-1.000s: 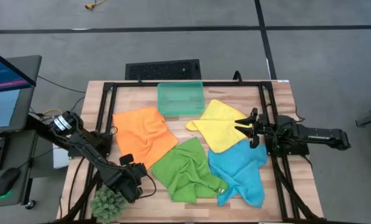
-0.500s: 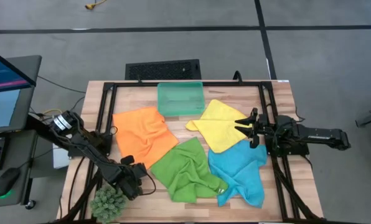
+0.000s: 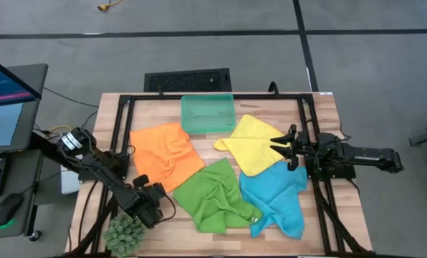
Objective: Roll microfiber towels into tight, uniform cylinder then place into a basket
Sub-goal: Fold the orange towel
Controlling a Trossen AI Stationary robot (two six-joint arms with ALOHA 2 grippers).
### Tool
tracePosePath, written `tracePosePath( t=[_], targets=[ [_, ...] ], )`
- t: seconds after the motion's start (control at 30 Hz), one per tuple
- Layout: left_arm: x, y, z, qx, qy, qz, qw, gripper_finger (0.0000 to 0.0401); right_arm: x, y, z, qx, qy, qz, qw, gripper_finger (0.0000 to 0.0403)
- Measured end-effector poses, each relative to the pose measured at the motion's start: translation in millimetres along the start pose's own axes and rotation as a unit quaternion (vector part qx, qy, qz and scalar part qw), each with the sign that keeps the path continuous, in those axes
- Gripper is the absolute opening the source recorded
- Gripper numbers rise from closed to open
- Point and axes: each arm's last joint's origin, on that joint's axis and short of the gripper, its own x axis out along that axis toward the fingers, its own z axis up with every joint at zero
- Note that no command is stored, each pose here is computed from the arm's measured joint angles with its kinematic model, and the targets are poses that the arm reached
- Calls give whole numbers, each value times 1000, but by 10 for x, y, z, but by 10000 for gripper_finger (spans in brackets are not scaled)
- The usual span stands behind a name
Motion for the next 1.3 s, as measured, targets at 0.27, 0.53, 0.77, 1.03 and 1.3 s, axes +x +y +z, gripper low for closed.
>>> tracePosePath(
  t=[0.27, 0.53, 0.77, 1.03, 1.3],
  targets=[
    [10, 13, 2, 19, -12, 10, 1000, 6, 0, 0, 1, 0, 0, 0, 1000, 159],
    [-30, -70, 35, 34, -7, -24, 999, 2, 0, 0, 1, 0, 0, 0, 1000, 159],
    [-261, -259, 160, 58, -29, -77, 995, 0, 0, 0, 0, 0, 0, 0, 1000, 159],
    [-426, -327, 185, 61, -37, -84, 994, 0, 0, 0, 1, 0, 0, 0, 1000, 159],
    [-527, -361, 210, 67, -36, -91, 993, 0, 0, 0, 1, 0, 0, 0, 1000, 159]
  ],
)
